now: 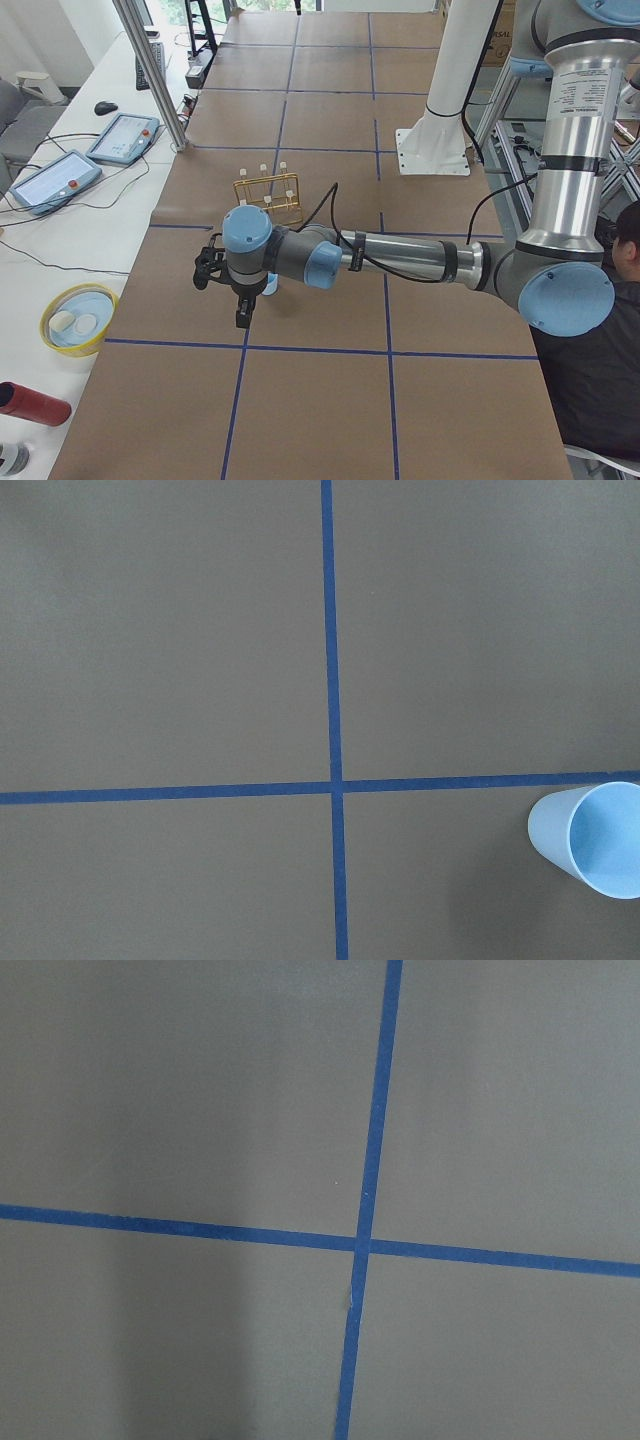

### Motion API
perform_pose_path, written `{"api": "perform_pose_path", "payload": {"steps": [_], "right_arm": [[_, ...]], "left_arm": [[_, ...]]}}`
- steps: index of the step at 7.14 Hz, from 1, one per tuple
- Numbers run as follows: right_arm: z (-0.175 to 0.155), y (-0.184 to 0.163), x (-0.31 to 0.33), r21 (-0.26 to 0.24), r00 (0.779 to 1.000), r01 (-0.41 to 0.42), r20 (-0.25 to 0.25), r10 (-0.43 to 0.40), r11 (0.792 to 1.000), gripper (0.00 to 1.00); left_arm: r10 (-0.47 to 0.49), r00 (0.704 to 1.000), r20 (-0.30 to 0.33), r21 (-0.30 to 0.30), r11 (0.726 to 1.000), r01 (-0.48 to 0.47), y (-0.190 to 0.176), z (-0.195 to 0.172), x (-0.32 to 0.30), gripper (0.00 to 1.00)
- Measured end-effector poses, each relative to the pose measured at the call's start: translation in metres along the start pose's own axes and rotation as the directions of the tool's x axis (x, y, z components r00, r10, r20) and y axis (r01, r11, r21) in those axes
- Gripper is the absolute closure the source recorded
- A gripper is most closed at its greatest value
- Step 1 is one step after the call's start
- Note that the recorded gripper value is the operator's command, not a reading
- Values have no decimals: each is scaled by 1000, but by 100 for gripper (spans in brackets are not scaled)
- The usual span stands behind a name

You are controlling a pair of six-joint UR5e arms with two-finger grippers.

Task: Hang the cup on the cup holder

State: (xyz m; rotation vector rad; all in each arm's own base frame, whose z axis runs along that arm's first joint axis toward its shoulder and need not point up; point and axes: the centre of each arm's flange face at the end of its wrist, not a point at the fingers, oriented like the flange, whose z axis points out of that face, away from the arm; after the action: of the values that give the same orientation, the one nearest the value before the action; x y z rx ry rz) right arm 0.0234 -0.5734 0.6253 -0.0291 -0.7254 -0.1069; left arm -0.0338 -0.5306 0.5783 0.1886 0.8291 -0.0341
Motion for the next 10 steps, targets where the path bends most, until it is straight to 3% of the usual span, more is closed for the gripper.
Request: {"api": "perform_pose_path", "payload": {"steps": [3,5,7,10], "right_arm": [[0,0,0,0,1000,0,0,0,1000,0],[0,0,0,0,1000,0,0,0,1000,0],[0,0,0,0,1000,0,0,0,1000,0],[0,0,0,0,1000,-1,0,1,1000,0]], "left_arm": [[-57,998,23,96,994,55,-4,-4,69,0],[-120,993,18,186,976,114,-4,7,119,0],[-176,984,7,290,942,166,3,24,162,0],[-258,965,-38,447,860,247,42,67,210,0]]}}
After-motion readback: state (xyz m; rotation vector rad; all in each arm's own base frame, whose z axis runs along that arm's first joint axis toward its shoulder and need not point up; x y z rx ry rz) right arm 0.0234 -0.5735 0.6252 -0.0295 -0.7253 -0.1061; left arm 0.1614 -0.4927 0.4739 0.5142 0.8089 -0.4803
